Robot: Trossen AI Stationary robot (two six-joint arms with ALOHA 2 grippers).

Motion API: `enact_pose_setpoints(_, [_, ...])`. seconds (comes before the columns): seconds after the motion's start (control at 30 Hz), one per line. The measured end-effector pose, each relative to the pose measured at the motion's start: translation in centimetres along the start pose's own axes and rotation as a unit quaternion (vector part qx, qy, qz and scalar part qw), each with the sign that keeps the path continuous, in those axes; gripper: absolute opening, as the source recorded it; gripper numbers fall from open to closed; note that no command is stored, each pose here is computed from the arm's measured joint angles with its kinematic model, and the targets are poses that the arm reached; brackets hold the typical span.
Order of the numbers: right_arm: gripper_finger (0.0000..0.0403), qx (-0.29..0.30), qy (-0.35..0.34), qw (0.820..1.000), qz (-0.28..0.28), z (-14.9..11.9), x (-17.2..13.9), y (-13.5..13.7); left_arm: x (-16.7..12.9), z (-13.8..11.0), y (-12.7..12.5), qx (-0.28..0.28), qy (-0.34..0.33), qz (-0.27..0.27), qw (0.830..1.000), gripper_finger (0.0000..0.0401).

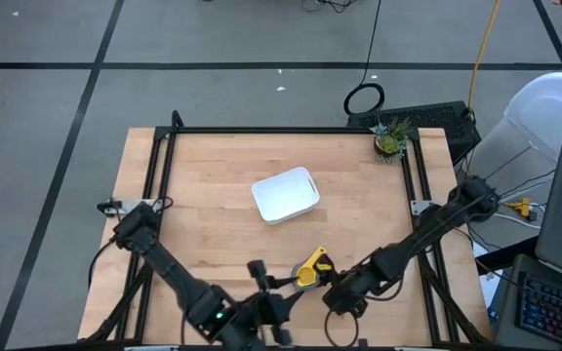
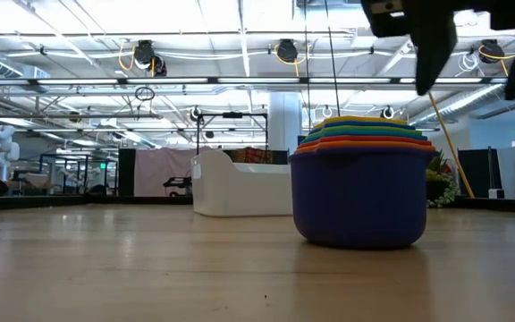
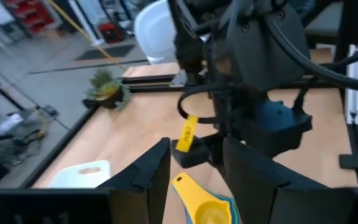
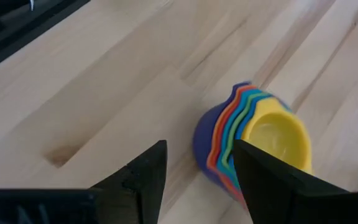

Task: Nest measuring cups in basket
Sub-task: Stack the yellow measuring cup on top of the stacked measuring cups, then adjust the stacked measuring cups closer to the bin

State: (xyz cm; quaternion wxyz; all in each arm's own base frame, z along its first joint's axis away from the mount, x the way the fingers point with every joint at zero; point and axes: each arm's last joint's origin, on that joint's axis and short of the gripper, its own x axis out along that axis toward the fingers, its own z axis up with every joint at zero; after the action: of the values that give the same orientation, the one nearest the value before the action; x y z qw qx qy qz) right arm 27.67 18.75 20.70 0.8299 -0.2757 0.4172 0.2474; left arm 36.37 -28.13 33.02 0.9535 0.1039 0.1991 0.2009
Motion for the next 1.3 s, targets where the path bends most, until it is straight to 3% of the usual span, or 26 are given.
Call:
enact_pose_setpoints(0.2, [0.0176, -0.004, -0.003, 1.000, -0.005, 0.6, 0.1, -0.9, -2.9, -1.6, -0.6, -0.016, -0.013, 0.048, 0.999, 0.0152])
enact_pose_setpoints(0.47, [0.0176, 0.027, 0.002, 1.000, 0.006, -0.1, 0.8, -2.8, -5.6, -2.7, -1.1, -0.044, -0.044, 0.070, 0.996, 0.0152])
enact_pose_setpoints(0.73, [0.0176, 0.049, 0.014, 0.999, 0.006, -0.9, 1.8, -4.3, -6.1, -3.5, -1.2, -0.050, -0.043, 0.070, 0.995, 0.0152])
enact_pose_setpoints(1.0, [0.0176, 0.062, 0.025, 0.997, 0.036, -1.4, 3.1, -3.9, -5.7, -6.0, -1.8, -0.069, -0.038, 0.073, 0.994, 0.0152])
enact_pose_setpoints(1.3, [0.0176, 0.067, 0.010, 0.997, 0.028, -1.3, 3.9, -4.3, -5.8, -8.1, -2.3, -0.098, -0.041, 0.074, 0.992, 0.0152])
